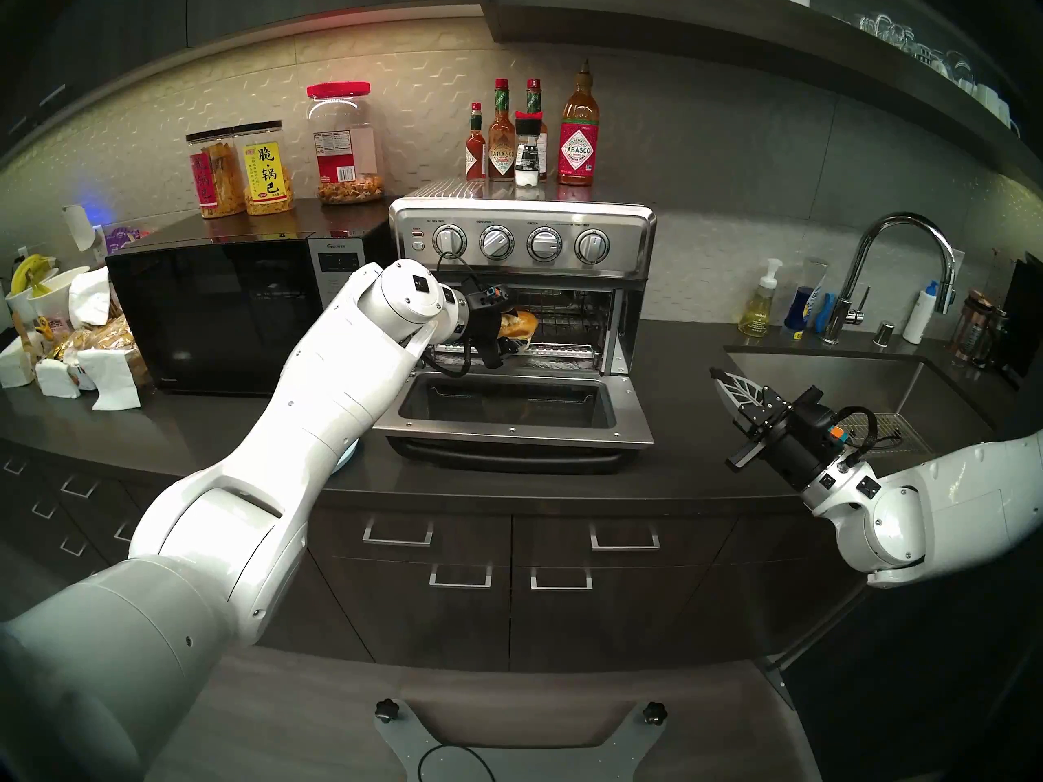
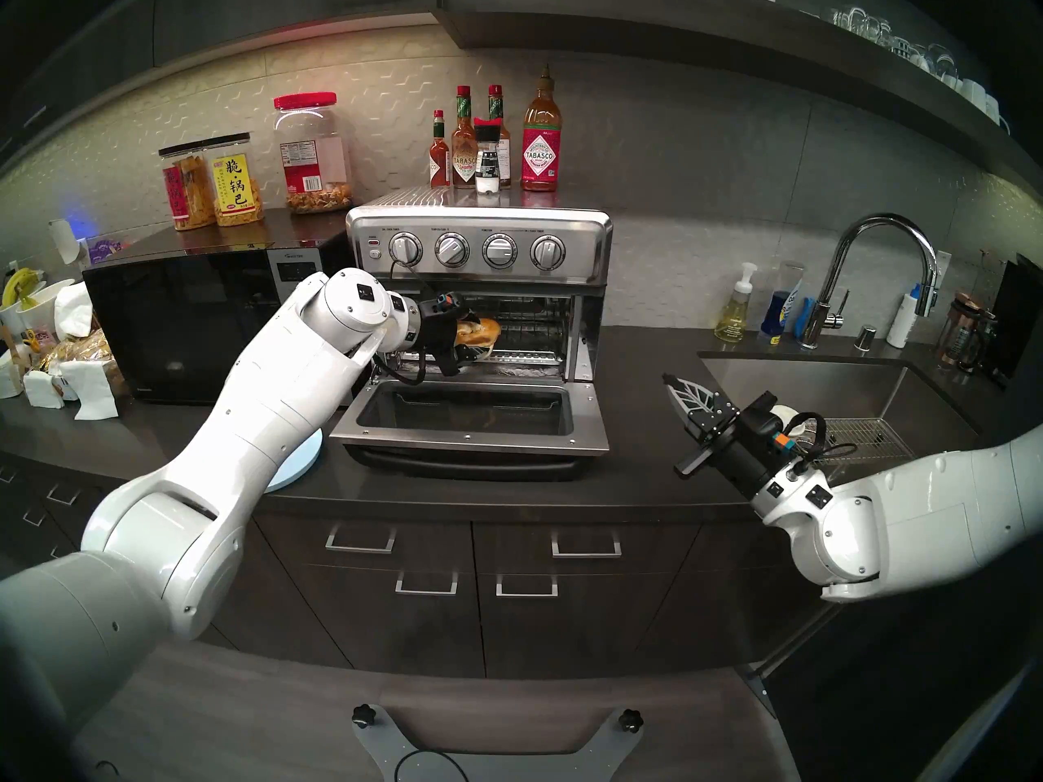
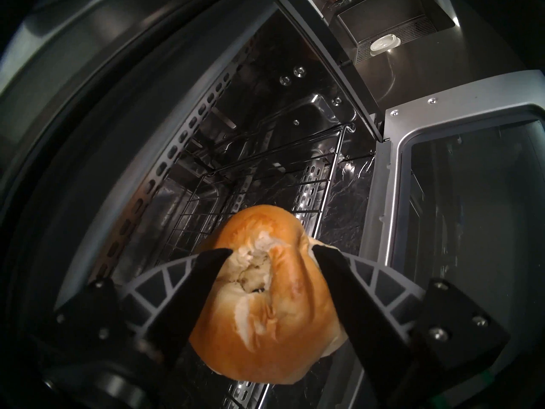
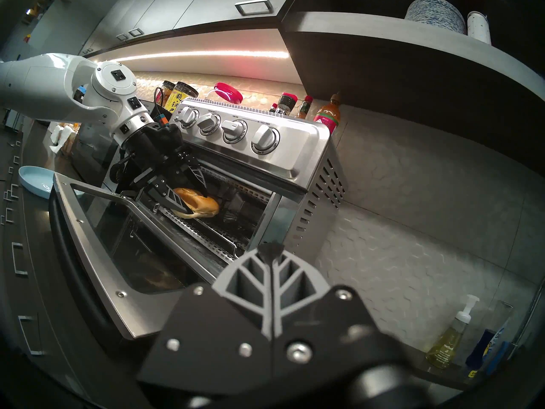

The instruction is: Open the oven and place the bagel inside on the rack

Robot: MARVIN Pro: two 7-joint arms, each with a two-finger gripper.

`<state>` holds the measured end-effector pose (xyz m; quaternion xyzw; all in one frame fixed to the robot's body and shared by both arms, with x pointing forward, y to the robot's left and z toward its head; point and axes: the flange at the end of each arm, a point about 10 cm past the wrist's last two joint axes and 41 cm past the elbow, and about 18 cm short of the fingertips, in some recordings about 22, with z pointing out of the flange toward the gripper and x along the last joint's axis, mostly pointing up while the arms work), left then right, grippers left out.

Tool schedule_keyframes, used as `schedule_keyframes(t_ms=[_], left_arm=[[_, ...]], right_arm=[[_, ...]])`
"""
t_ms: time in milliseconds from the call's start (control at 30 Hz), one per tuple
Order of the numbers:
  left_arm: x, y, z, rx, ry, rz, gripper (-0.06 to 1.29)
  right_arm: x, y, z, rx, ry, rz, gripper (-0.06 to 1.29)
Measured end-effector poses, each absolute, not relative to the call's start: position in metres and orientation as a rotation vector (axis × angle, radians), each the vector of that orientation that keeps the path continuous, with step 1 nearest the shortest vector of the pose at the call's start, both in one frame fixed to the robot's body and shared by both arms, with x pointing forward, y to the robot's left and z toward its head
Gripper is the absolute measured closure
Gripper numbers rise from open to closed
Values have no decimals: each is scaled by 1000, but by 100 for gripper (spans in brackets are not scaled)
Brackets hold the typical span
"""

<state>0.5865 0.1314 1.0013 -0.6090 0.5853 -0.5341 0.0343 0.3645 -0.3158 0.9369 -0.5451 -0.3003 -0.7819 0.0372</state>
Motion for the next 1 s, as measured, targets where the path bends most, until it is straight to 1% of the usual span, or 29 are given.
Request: schedule_keyframes(t_ms=[233, 267, 300, 333, 400, 1000], left_arm=[[579, 134, 1008, -1828, 1817, -1716, 34], [577, 134, 1010, -1823, 1816, -1733, 32], [576, 133, 1012, -1818, 1815, -1753, 26], [574, 133, 1014, -1813, 1814, -1769, 24], [572, 133, 1014, -1811, 1812, -1789, 22], [549, 131, 1040, -1721, 1758, -1955, 22]], right_arm=[[365, -316, 937, -1673, -922, -2400, 125], [365, -316, 937, -1673, -922, -2400, 125], [365, -316, 937, -1673, -922, -2400, 125], [365, -316, 937, -1673, -922, -2400, 125], [365, -316, 937, -1673, -922, -2400, 125], [365, -316, 937, -1673, -922, -2400, 125]])
